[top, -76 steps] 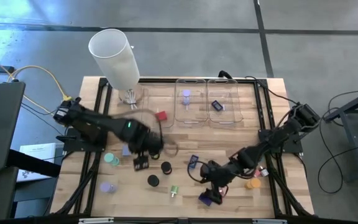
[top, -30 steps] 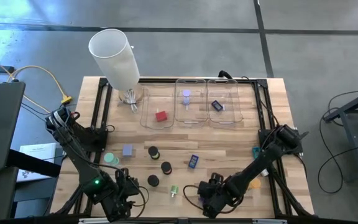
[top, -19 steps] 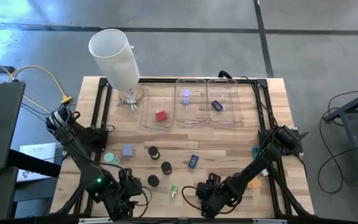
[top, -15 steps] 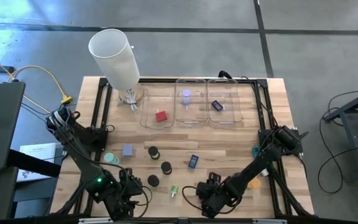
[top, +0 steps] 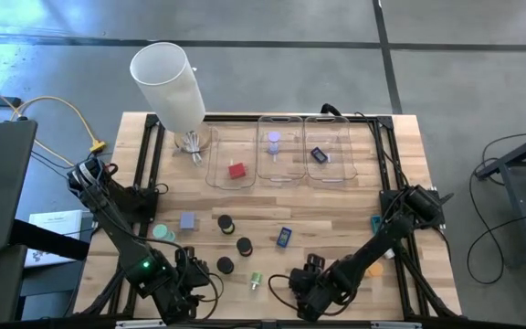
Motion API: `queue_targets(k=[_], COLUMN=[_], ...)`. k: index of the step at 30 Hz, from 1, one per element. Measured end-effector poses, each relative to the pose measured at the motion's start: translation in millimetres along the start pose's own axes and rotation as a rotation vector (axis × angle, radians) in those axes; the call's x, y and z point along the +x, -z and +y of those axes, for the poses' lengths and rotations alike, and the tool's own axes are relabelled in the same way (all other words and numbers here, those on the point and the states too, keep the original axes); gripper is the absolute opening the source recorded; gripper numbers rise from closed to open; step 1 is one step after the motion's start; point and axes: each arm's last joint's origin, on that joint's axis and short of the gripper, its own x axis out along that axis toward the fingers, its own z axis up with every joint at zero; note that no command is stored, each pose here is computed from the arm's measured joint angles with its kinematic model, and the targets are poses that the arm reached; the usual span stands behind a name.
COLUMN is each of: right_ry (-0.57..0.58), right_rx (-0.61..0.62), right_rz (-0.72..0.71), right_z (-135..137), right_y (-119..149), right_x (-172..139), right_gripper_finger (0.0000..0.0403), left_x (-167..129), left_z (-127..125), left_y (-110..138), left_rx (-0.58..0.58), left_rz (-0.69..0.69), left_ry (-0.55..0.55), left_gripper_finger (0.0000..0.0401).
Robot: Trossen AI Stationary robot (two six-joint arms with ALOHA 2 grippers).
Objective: Pick & Place Office items
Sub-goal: Put the dark blue digital clock into the right transparent bin
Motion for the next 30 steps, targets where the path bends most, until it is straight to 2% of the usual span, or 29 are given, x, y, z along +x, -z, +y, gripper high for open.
queue_targets(k=[7,15,24,27,30], right_ry=[0.012,0.032,0.055,0.084,0.103], right_rx=[0.019,0.010,0.006,0.024,0.041], right_rz=[-0.013,0.017,0.011,0.039,0.056], right_z=[-0.1,1.6,0.8,-2.3,-6.6], right_y=[0.4,11.5,13.2,15.4,19.8], right_x=[0.5,26.9,28.3,32.3,35.9], right_gripper_finger=[0.0258,0.0258,0.0257,0.0244,0.0211], left_x=[-0.3,-0.2,-0.2,0.0,0.0], left_z=[-0.5,-0.7,-1.7,-2.1,-2.2], left_y=[0.9,0.9,0.3,0.2,0.1], left_rx=[0.000,0.001,0.019,0.018,0.026], left_rz=[0.000,-0.002,-0.008,-0.010,-0.012], left_ry=[0.001,0.000,0.009,0.013,0.013], left_gripper_finger=[0.0280,0.0280,0.0280,0.0280,0.0280])
